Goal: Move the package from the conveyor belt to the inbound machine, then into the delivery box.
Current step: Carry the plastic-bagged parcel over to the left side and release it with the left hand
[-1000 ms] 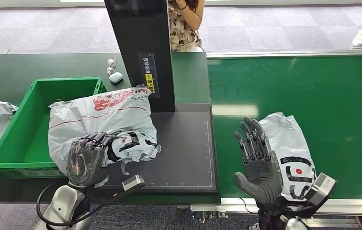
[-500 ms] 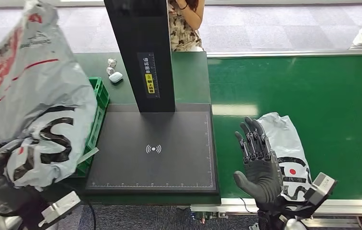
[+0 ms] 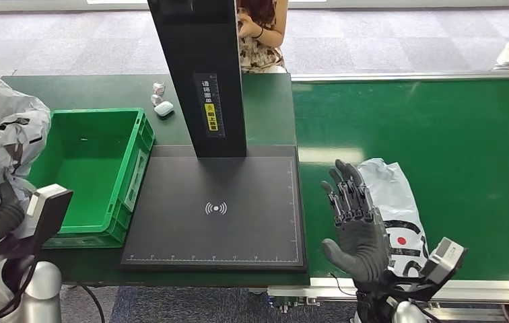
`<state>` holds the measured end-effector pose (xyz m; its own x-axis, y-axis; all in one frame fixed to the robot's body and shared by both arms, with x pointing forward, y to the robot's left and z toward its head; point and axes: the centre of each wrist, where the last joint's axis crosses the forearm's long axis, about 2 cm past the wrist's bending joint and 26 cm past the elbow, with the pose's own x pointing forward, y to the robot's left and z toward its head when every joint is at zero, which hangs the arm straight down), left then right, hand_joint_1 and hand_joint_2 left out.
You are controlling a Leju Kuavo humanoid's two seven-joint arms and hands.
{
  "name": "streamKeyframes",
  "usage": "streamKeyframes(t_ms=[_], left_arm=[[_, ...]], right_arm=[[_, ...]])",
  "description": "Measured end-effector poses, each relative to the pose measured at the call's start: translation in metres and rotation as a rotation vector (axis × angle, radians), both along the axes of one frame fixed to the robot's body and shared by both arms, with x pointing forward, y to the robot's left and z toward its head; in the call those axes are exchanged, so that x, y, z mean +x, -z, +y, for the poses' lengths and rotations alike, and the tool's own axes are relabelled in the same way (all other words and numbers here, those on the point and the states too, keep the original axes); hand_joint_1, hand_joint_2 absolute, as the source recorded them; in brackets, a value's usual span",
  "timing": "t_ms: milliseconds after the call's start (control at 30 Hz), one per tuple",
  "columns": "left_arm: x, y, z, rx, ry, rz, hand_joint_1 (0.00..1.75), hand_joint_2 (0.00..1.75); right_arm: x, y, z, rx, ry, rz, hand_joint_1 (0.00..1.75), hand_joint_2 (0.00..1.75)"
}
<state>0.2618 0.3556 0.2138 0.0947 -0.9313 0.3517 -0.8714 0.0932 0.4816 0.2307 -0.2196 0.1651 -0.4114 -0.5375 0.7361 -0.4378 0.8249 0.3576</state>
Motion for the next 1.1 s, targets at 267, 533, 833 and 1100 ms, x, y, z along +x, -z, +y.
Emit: streamKeyframes(t_ms=[267, 533, 833, 1100], left_arm=[[0.043, 0.011, 0.014, -0.005, -0.037, 0.370, 1.75, 1.75], [0.113, 0.031, 0.005, 0.084, 0.005, 0.782, 1.75, 1.75], [0.151, 0.055, -0.027, 0.187, 0.084, 1.044, 0.00, 1.75], [0.158, 0.058, -0.025, 0.066, 0.176, 1.040, 0.00, 1.75]], right_arm=[[0.003, -0.003, 0.002, 0.003, -0.013, -0.009, 0.00, 1.75], [0.009, -0.007, 0.002, -0.009, -0.040, -0.014, 0.00, 1.75], [0.020, -0.010, 0.002, -0.017, -0.050, -0.013, 0.00, 1.75], [0.021, -0.009, 0.002, -0.018, -0.030, 0.006, 0.00, 1.75]])
